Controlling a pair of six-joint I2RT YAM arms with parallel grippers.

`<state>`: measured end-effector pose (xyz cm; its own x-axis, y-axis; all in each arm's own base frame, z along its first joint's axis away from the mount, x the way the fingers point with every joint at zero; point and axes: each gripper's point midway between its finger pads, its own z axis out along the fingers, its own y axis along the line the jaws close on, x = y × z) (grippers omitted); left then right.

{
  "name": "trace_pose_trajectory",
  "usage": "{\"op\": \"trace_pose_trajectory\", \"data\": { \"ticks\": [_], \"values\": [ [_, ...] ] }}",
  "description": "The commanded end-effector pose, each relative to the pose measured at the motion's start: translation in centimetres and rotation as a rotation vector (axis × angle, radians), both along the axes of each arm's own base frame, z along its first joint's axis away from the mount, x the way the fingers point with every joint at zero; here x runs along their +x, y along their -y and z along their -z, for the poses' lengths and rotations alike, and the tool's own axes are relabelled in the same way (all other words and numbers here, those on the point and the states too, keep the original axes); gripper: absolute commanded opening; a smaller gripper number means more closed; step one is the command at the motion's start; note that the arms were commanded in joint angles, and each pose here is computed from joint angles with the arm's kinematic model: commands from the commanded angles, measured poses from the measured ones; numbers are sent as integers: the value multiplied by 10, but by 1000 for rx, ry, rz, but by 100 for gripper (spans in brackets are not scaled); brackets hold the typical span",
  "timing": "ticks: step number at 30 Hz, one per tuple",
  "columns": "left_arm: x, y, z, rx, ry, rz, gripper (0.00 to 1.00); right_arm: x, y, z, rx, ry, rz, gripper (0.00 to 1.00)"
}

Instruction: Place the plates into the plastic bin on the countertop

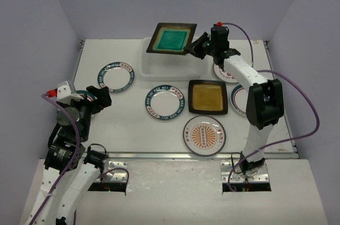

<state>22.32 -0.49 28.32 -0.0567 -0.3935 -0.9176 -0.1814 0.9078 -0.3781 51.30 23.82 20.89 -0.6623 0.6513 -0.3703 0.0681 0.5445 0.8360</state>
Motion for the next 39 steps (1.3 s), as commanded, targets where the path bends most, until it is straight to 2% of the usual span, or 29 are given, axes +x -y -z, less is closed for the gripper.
{"op": "trace_pose_trajectory", "data": {
  "ticks": [1, 11, 14, 20, 33, 37, 38, 39],
  "values": [
    [3, 6, -7, -6, 25, 24, 100, 24, -6, -50, -47, 169, -166, 0],
    [5, 7, -5, -3, 19, 33, 100, 42, 0, -20, -142, 208, -246, 0],
    [5, 7, -5, -3, 20, 33, 100, 38, -1, -5, -141, 195, -263, 0],
    [5, 9, -5, -3, 20, 39, 100, 20, -4, -7, -106, 261, -305, 0],
    [5, 10, -5, -3, 19, 47, 100, 22, -7, 40, -96, 139, -316, 0],
    [5, 10, -5, -3, 20, 47, 100, 27, -1, 58, -148, 88, -305, 4],
    [5, 10, -6, -4, 22, 47, 100, 31, -1, 51, -152, 111, -304, 4],
    [5, 10, -6, -4, 22, 47, 100, 33, -2, 54, -157, 96, -306, 7]
  ]
}}
